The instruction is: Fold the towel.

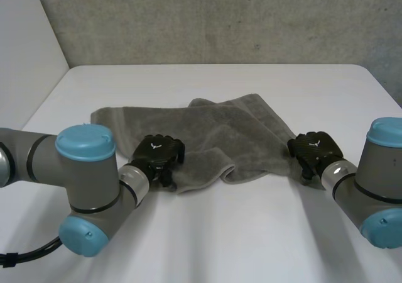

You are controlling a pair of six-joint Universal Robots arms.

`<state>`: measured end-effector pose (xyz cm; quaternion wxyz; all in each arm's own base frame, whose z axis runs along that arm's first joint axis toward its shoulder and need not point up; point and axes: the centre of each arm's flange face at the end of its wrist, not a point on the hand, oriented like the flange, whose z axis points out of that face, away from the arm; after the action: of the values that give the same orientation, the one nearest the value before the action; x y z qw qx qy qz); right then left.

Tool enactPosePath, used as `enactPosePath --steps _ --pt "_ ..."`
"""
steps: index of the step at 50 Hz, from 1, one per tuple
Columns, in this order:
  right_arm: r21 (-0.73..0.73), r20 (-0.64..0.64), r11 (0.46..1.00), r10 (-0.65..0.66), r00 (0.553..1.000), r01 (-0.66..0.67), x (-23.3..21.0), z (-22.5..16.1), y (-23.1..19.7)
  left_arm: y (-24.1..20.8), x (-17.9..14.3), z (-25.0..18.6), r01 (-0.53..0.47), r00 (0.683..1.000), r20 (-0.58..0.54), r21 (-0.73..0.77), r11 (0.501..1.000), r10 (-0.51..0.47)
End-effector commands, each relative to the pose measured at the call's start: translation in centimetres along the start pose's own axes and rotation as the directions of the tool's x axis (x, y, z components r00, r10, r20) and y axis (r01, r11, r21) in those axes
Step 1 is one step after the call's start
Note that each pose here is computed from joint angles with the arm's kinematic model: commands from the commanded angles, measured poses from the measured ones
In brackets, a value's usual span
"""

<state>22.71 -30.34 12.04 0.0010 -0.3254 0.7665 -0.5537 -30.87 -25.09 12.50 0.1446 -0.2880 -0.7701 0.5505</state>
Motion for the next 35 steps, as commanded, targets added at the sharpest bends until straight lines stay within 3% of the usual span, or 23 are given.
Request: enactPosePath --steps 1,13,17,23,28,35 --pt "-0.008 0.003 1.000 0.000 1.000 0.000 -0.2 0.9 0.5 0.8 -0.2 0.6 -0.001 0.999 0.032 -0.022 1.000 0.001" --pt "0.009 -0.033 1.000 0.013 0.999 -0.012 0.6 1.0 -0.2 0.2 -0.5 0.7 0.003 0.999 0.045 -0.012 1.000 -0.003" --pt "0.133 -0.101 0.991 0.024 0.995 -0.011 3.0 -1.0 -4.4 -3.2 -1.3 -0.5 0.006 0.997 0.074 0.081 0.997 -0.012" --pt "0.202 -0.141 0.979 0.026 0.990 0.003 4.8 -2.8 -7.4 -7.0 -2.1 -2.0 -0.005 0.995 0.096 0.186 0.982 -0.013" --pt "0.177 -0.067 0.984 -0.017 0.998 0.029 5.5 -5.1 -10.4 -11.1 -4.7 -3.9 -0.023 0.987 0.159 0.290 0.957 -0.024" --pt "0.079 0.032 0.991 -0.107 0.994 0.104 5.8 -5.9 -11.4 -11.4 -6.4 -4.5 0.000 0.981 0.190 0.197 0.980 -0.038"
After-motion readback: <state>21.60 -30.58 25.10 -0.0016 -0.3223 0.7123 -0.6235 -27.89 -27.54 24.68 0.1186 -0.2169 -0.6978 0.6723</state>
